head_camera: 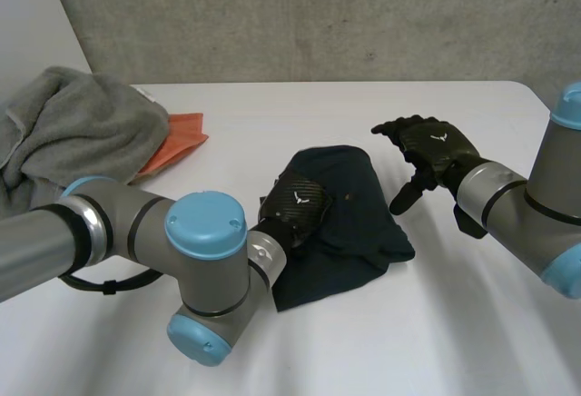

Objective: Fold the laundry.

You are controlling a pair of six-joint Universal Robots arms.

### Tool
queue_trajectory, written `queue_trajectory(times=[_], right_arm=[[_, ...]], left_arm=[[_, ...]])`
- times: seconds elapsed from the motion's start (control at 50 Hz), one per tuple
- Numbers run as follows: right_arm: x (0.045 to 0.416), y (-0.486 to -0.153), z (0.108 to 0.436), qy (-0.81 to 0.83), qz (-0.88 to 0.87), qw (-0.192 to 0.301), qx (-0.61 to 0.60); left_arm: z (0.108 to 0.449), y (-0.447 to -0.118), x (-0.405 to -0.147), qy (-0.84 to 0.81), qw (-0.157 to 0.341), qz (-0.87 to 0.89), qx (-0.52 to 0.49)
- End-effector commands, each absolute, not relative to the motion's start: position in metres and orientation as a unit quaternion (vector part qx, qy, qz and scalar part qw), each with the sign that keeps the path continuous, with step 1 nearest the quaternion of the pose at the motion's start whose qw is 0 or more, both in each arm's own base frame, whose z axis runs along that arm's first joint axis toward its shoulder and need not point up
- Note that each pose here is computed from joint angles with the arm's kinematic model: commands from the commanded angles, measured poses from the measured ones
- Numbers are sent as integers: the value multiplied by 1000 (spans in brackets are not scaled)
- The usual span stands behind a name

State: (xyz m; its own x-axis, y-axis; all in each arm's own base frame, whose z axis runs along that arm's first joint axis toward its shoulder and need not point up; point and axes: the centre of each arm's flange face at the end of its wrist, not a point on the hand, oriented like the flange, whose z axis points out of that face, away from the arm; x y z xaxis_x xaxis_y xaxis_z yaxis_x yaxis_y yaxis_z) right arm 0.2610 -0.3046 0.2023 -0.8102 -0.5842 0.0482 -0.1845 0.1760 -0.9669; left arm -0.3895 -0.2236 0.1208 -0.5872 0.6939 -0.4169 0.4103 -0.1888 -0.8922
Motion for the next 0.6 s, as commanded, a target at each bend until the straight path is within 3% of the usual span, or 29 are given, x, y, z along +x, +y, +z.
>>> queue_trajectory(times=[0.02, 0.2, 0.42, 0.48, 0.6], right_arm=[[273, -308, 209, 746, -584, 176, -267], [305, -304, 188, 769, -509, 191, -337], [310, -314, 137, 784, -496, 127, -351], [310, -315, 139, 778, -507, 127, -349], [308, -313, 180, 749, -554, 159, -327]], left_arm=[[130, -222, -379, -615, 75, 634, -462], [170, -199, -355, -593, 58, 648, -474], [157, -181, -338, -621, 72, 593, -508], [169, -191, -336, -622, 63, 608, -490], [205, -213, -341, -620, 79, 654, -426]])
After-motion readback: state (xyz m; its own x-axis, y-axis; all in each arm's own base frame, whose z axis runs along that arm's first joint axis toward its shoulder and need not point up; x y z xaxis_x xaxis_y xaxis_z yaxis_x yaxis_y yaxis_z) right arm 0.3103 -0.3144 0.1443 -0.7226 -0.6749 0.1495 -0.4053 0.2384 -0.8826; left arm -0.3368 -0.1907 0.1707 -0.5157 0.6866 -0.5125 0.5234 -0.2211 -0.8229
